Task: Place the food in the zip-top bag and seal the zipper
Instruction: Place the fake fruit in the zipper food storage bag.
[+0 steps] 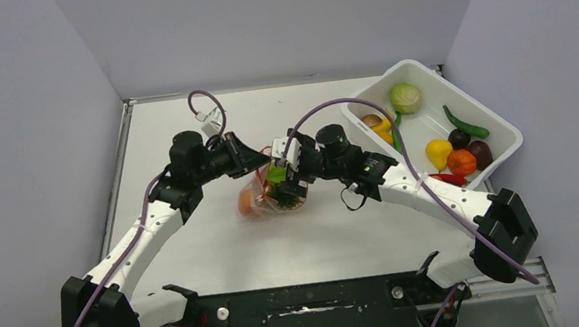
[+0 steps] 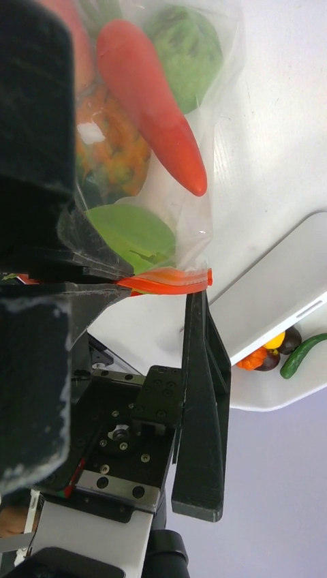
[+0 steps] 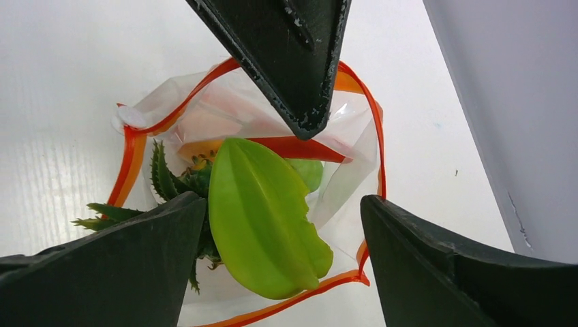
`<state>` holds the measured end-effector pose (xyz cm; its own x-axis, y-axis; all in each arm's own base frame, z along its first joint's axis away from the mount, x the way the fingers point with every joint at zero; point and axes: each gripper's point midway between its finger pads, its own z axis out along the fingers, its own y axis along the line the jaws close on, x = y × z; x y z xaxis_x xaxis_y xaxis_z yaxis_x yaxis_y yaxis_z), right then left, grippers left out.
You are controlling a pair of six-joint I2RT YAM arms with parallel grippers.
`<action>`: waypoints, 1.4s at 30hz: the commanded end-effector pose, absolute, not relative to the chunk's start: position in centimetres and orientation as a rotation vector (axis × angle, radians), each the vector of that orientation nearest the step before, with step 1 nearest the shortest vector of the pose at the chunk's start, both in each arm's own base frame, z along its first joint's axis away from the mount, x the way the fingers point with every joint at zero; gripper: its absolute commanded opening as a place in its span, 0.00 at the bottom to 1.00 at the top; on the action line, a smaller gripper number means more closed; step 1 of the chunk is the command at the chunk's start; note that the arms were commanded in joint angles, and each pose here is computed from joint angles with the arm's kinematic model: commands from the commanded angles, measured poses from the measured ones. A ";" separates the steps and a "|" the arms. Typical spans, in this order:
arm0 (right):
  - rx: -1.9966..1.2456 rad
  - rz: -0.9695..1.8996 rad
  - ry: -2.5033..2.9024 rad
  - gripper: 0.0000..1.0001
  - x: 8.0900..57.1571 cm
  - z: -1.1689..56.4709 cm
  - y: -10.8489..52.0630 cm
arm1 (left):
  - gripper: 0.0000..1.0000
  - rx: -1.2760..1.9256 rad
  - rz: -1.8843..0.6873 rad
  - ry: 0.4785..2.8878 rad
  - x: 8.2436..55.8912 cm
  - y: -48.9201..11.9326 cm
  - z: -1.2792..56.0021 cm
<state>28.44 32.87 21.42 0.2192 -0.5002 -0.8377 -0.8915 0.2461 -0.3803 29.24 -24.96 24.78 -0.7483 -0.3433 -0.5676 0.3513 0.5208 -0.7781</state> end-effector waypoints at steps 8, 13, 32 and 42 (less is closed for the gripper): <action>-1.084 0.665 1.347 0.98 25.6 30.0 31.8 | 0.00 0.087 -1.313 1.923 29.8 -25.7 29.2; -0.792 0.806 1.520 0.98 26.1 30.8 31.4 | 0.00 0.134 -1.280 1.910 29.7 -25.5 29.7; -0.004 0.561 1.969 0.22 28.0 24.7 21.5 | 0.00 0.153 -1.225 1.891 30.3 -25.1 29.8; 0.006 0.890 2.112 0.36 26.0 20.8 27.5 | 0.00 0.152 -1.220 1.892 30.5 -25.2 29.5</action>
